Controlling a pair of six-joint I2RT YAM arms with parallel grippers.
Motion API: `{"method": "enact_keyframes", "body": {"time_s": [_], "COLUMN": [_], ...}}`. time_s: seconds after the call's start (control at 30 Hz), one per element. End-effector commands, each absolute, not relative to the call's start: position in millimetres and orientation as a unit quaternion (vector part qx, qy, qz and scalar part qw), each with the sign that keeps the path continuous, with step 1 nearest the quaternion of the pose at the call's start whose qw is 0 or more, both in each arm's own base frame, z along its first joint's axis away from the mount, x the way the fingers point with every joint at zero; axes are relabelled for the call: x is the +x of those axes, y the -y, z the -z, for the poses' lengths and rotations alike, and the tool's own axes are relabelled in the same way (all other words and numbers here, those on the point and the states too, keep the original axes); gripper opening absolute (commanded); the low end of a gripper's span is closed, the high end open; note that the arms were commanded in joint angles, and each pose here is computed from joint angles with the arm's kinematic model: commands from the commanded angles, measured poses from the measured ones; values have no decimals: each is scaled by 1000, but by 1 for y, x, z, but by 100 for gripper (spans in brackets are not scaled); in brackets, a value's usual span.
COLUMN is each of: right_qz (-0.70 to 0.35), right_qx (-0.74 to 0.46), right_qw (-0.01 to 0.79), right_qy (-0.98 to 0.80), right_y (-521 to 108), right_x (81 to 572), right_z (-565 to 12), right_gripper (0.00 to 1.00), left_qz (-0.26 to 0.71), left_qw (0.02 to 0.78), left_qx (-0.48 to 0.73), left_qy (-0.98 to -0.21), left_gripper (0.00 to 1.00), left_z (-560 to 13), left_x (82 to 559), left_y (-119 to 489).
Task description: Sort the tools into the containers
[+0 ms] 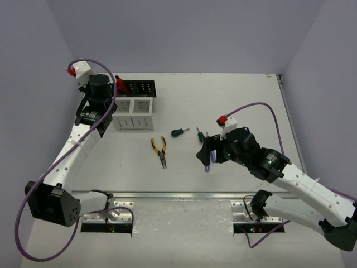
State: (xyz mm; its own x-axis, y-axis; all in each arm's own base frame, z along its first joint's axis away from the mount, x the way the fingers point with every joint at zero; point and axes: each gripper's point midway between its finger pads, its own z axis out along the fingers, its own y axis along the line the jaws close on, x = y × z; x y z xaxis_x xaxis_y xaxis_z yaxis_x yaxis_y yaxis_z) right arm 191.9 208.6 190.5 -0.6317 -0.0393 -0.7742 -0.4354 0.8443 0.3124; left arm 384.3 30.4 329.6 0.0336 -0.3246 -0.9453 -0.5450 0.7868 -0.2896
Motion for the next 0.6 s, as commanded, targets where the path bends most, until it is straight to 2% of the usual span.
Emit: {"method": "enact_keyframes", "body": {"time_s": [0.0, 0.57], "right_qz": [-259, -289], "right_qx": [-148, -166], "right_qw": [418, 412], "right_qy": [-858, -848], "right_y": [-209, -200], "right_x": [188, 164], "right_z": [-194, -186], "right_gripper": [99, 99], "left_qz": [-71, -68], "left_qw": [699, 679], "left_qx": [-346, -387], "left_qy": [-621, -621], "left_gripper": [0, 0], "left_z": [-366, -277], "left_x": [400, 441], "left_y": [-39, -45]}}
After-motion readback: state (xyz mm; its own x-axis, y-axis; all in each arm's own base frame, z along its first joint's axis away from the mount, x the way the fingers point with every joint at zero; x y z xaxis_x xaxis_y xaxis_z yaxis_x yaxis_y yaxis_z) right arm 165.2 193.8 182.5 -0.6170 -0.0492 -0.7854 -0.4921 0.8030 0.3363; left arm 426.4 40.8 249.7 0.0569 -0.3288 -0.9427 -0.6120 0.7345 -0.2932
